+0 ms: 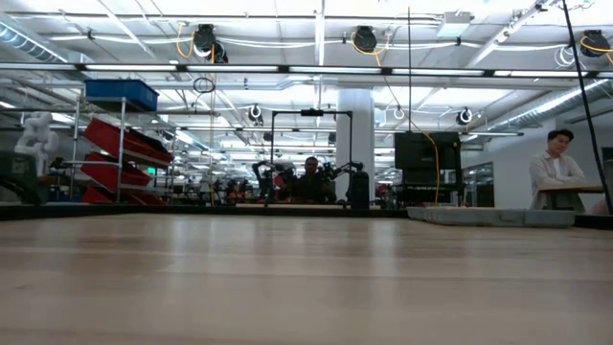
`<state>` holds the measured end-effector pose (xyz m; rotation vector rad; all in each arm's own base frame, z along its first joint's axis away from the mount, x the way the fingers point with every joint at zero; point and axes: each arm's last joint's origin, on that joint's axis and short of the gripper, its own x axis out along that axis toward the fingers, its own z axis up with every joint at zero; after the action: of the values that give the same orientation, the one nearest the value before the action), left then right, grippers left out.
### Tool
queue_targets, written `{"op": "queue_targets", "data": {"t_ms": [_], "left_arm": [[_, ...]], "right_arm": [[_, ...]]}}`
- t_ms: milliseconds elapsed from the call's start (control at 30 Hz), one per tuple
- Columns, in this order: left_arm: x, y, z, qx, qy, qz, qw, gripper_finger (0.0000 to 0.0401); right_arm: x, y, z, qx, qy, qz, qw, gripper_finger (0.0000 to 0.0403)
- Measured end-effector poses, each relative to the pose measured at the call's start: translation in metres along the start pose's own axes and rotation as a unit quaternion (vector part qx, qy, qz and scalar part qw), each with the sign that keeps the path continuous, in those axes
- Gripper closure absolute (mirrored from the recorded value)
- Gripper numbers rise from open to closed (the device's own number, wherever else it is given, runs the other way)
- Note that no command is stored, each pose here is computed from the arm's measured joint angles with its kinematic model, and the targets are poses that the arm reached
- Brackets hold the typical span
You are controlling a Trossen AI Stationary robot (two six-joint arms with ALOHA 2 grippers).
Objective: Coil cords
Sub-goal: Uncoil the white wire from the spool
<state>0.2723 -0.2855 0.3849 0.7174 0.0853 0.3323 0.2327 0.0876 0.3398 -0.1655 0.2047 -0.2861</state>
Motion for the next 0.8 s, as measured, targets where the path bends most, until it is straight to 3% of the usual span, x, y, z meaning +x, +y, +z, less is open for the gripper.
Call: {"op": "queue_targets", "data": {"t_ms": [233, 467, 800], "left_arm": [[-0.011, 0.007, 0.002, 0.070, 0.092, 0.074, 0.990, 0.0400], [-0.010, 0.011, 0.002, 0.074, 0.101, 0.081, 0.989, 0.0400], [0.005, 0.006, -0.014, 0.065, 0.124, 0.100, 0.985, 0.0400]], "right_arm": [[-0.001, 0.007, -0.003, 0.041, 0.014, 0.115, 0.992, 0.0403], [-0.005, 0.015, 0.002, 0.053, -0.004, 0.254, 0.966, 0.0403], [-0.022, 0.028, 0.028, 0.060, -0.143, 0.362, 0.919, 0.0403]]}}
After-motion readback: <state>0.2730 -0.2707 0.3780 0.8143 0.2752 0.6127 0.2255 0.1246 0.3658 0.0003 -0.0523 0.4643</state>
